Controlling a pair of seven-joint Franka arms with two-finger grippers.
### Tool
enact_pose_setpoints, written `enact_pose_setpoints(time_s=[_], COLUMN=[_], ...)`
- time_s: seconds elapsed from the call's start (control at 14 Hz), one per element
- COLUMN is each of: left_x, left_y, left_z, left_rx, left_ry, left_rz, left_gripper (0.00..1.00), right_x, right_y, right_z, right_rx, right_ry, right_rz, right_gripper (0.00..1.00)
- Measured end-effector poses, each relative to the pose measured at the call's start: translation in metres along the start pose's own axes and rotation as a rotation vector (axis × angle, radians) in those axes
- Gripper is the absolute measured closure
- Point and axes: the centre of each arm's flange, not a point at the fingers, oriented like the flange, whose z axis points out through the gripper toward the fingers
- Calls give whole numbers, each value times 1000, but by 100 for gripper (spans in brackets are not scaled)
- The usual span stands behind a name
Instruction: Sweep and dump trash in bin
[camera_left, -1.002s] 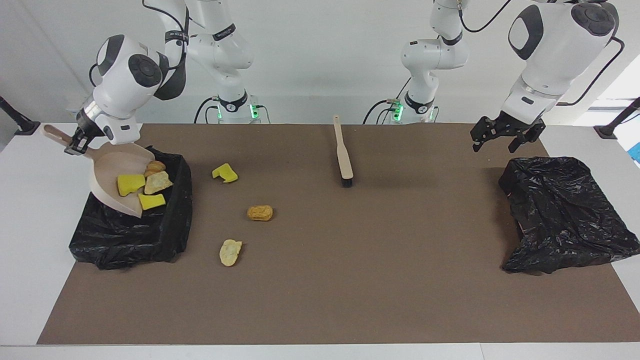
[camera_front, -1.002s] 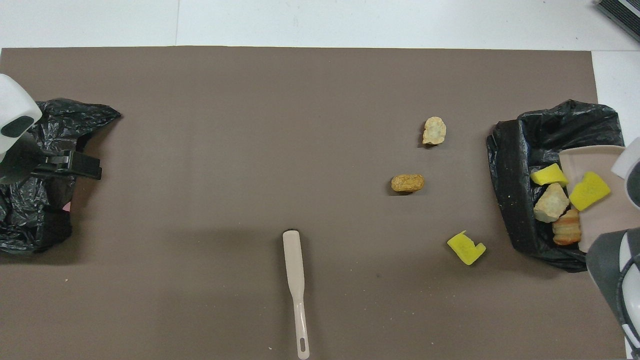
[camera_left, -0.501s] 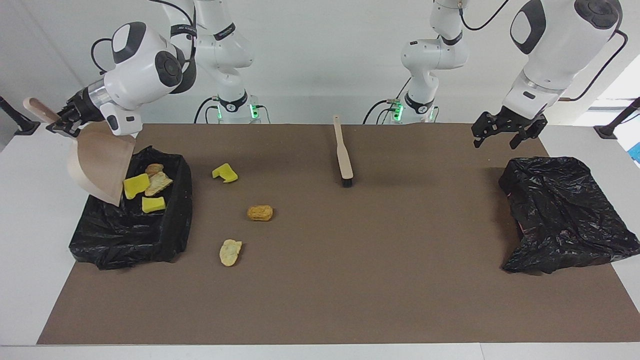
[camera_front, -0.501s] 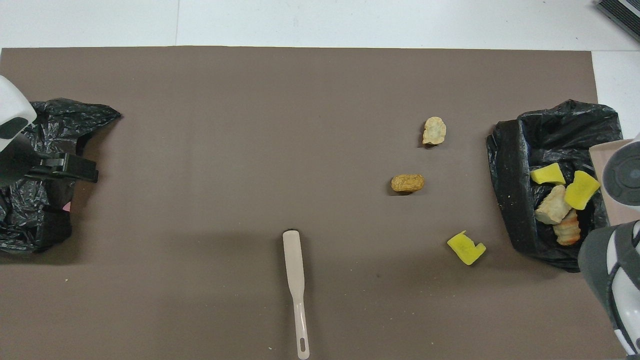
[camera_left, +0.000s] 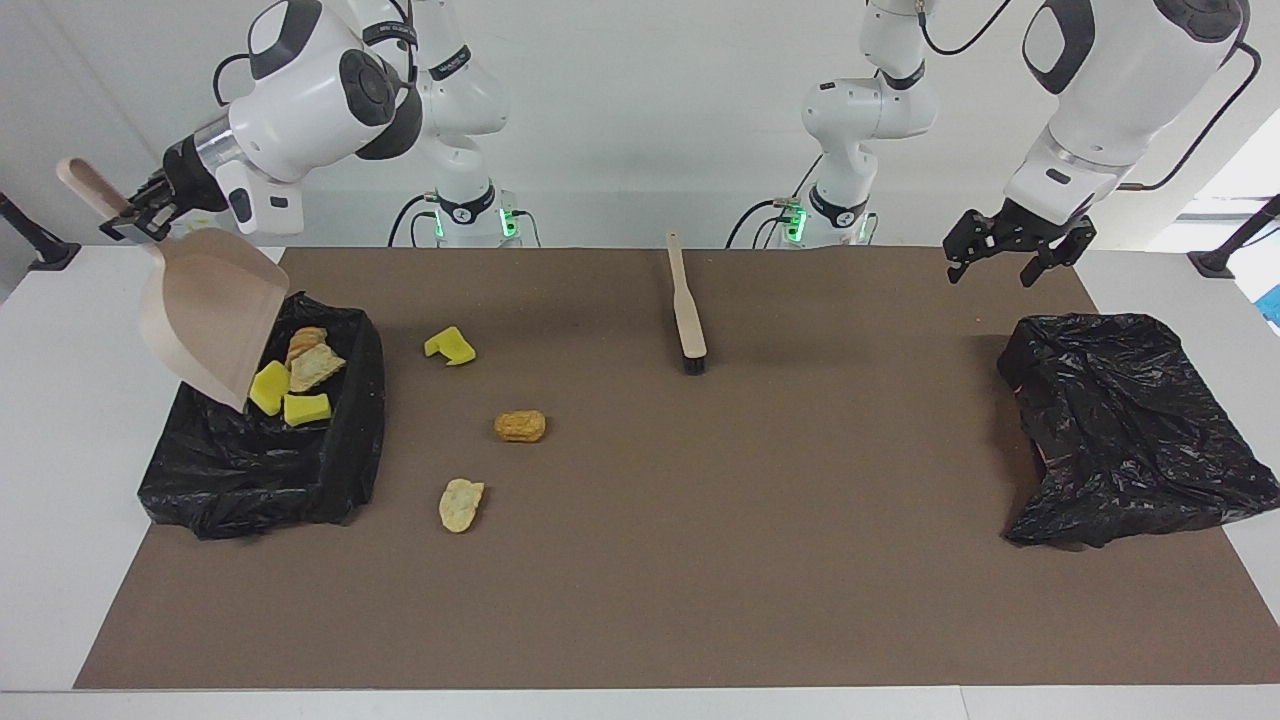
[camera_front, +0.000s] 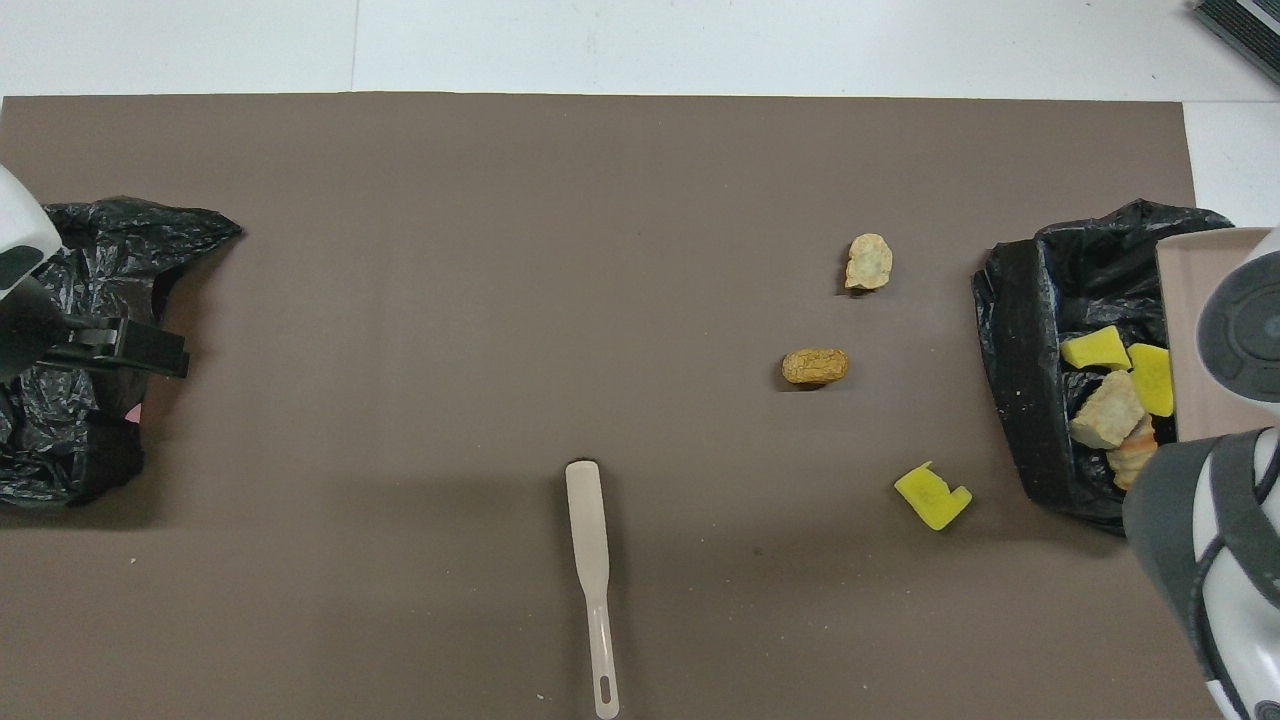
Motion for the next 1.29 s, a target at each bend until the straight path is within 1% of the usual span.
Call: enact_pose_setpoints(time_s=[0.14,0.29,0.43,0.57,0.72,0.79,0.93,1.07,1.22,1.29], left_x=[0,-1,-2,-2,-3,-3,-3,-4,-4,-4], left_y=[0,0,1,2,4,4,4,4,4,4], left_z=[0,-2,-4,-4,-1,0,0,0,0,0], left_rx=[0,1,1,2,2,2,2,2,3,2], left_ry=[2,7,15,22,21,20,20,21,21,21], left_rz=[0,0,1,3,6,7,7,7,7,7], left_gripper=[0,0,0,0,0,0,0,0,0,0], right_x=[13,31,60,87,113,127,156,180,214,238], right_y=[3,8,16,33,64,77,96,111,121,124], right_z=[-7,-7,-22,-48,-80,-90,-99,-113,-141,-159], right_rx=[45,89,136,225,269,303,411,509,585,633], right_ry=[123,206,282,296,326,360,441,503,568,601], right_rz=[97,194,311,425,533,592,732,870,1003,1073], right_gripper=[69,69,69,69,69,69,69,69,69,69])
